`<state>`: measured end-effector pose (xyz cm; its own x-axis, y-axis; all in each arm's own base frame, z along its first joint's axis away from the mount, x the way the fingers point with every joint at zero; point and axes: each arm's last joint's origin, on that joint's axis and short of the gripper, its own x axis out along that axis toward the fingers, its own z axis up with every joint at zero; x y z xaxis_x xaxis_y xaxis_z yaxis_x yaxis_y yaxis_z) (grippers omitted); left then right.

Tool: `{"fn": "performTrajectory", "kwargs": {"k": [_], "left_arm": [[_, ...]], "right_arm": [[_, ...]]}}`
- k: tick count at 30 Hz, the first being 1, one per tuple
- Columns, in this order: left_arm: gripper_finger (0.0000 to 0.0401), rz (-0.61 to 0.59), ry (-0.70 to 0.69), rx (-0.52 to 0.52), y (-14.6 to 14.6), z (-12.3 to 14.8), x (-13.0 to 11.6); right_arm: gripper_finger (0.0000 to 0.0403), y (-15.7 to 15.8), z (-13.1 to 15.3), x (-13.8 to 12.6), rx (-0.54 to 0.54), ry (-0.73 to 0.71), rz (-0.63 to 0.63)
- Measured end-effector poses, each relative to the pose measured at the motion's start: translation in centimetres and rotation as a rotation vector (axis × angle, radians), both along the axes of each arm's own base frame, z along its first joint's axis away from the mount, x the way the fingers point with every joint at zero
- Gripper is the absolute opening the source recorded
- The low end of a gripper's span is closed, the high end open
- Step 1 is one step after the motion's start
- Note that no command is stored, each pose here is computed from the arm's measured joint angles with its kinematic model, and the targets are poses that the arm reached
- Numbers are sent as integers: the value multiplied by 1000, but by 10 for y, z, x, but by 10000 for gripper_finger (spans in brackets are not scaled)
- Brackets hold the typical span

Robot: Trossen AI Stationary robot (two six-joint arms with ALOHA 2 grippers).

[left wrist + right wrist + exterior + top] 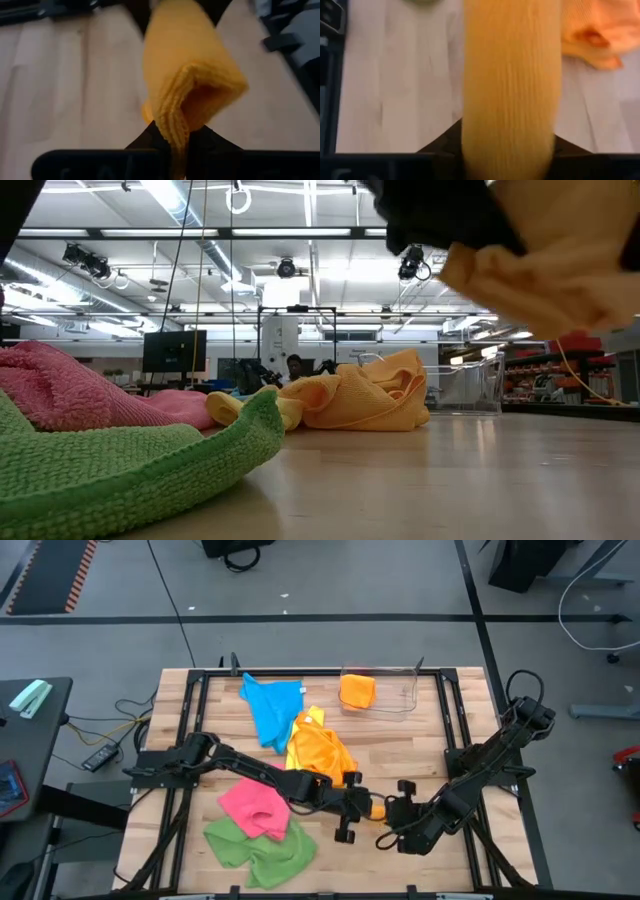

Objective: Fold microfiber towels
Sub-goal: Put the folded right orange microfiber cloth into the transparent bin

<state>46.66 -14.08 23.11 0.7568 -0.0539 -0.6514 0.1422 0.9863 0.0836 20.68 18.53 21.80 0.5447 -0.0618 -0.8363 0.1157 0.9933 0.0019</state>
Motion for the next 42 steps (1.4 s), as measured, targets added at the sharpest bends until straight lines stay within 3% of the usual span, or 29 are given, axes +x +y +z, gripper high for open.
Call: {"fn": "performTrajectory", "kwargs": {"k": [8, 13, 23, 29, 42], "left_arm": [[30, 25, 46, -6, 40, -3, 8], [30, 48, 73, 6, 69, -3, 10], [30, 119, 51, 79, 145, 28, 2], [30, 176, 71, 19, 206, 30, -6], [30, 243, 50, -115, 296, 42, -27]], "right_arm": [[193, -26, 23, -25, -45, 21, -121], [194, -39, 33, -34, -133, -37, -190], [190, -55, 32, -43, -378, -81, -216], [190, -67, 39, -48, -485, -95, -196], [190, -86, 56, -53, -450, -156, -240]]}}
